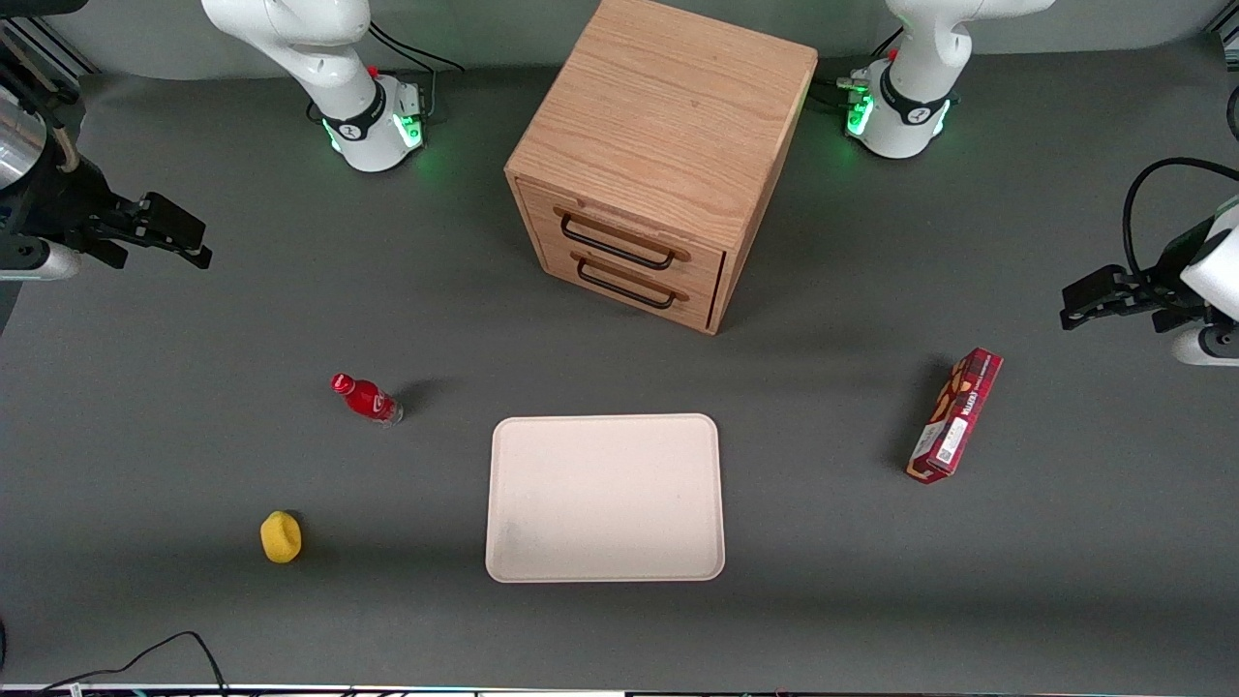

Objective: Open upper drawer
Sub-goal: 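Move the right gripper to the upper drawer's black handle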

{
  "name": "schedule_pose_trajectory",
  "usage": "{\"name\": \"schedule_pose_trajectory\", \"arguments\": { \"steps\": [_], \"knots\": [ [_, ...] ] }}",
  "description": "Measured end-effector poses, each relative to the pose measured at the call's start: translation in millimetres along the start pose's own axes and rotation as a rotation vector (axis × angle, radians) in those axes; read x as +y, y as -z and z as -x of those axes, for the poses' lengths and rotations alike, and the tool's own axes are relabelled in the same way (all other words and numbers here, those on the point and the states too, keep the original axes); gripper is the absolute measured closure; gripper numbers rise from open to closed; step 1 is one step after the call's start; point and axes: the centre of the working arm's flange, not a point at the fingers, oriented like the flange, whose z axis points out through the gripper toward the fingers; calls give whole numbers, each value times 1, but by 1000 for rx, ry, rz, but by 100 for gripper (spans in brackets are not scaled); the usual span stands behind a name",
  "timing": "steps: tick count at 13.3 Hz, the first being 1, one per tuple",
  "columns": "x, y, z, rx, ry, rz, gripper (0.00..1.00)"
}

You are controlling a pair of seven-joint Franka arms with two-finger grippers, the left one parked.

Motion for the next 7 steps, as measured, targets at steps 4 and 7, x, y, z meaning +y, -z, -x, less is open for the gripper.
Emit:
{"name": "schedule_pose_trajectory", "arguments": {
  "steps": [4,7],
  "knots": [
    [-1,0,0,-1,1,0,0],
    [-18,-5,-2,-3,41,-7,0]
  ]
}}
